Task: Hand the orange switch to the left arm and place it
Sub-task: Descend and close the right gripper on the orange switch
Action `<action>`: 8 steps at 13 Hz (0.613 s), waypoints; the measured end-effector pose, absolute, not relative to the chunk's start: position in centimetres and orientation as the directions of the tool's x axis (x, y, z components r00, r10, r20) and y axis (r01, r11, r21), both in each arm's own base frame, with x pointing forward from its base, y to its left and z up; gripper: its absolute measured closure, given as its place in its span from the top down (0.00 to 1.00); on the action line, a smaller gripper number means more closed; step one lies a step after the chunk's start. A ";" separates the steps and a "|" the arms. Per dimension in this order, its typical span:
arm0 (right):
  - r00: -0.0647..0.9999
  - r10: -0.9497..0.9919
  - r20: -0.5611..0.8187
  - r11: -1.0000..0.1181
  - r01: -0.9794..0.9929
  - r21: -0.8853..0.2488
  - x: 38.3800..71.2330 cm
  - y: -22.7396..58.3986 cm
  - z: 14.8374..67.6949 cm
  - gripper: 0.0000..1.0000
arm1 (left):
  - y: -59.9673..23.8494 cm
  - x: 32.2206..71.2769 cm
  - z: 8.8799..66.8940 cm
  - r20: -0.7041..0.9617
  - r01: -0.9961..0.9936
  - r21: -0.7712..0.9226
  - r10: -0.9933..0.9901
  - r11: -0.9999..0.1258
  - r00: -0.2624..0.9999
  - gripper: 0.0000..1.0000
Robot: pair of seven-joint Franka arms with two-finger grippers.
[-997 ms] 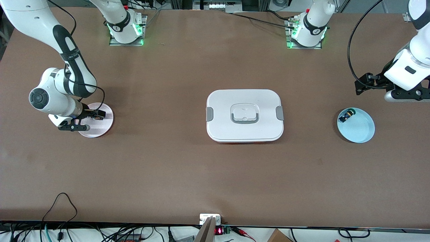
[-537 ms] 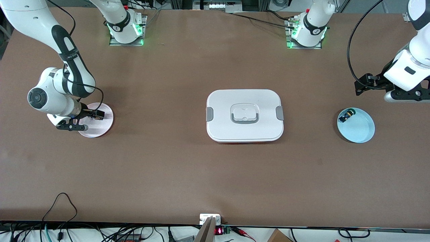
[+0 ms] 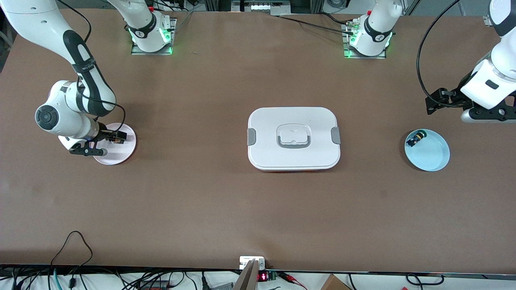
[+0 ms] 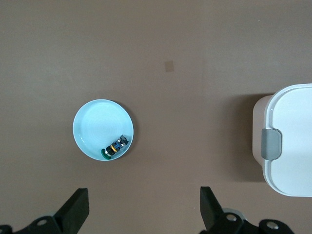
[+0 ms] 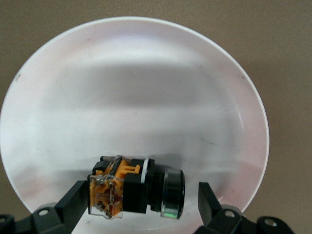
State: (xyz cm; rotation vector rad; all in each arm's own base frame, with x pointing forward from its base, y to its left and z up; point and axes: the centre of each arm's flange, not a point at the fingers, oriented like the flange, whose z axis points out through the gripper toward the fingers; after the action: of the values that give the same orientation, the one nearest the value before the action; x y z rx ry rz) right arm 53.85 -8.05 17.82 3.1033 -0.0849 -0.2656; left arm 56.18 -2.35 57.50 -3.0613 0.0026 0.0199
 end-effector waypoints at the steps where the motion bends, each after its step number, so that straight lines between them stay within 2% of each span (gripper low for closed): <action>1: 0.984 -0.056 -0.169 -0.998 -0.052 0.030 53.9 -8.0 17.8 1.00 | -2.4 56.2 57.5 -0.013 -0.003 -0.080 -0.002 -0.997 1.000 1.00; 3: 0.984 -0.057 -0.169 -0.998 -0.052 0.030 53.8 -8.0 17.8 0.96 | -2.4 56.2 57.5 -0.013 -0.003 -0.080 -0.002 -0.997 1.000 1.00; 5: 0.984 -0.056 -0.168 -0.998 -0.052 0.030 53.9 -8.0 17.9 0.72 | -2.4 56.2 57.5 -0.013 -0.003 -0.080 -0.002 -0.997 1.000 1.00; 8: 0.985 -0.043 -0.168 -0.999 -0.039 0.030 53.9 -8.0 17.9 0.72 | -2.4 56.2 57.5 -0.013 -0.003 -0.080 -0.002 -0.997 1.000 1.00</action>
State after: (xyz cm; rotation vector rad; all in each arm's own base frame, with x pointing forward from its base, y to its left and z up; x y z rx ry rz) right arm 53.88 -8.01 17.90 3.1035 -0.0641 -0.2639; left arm 56.19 -2.41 57.48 -3.0613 0.0042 0.0202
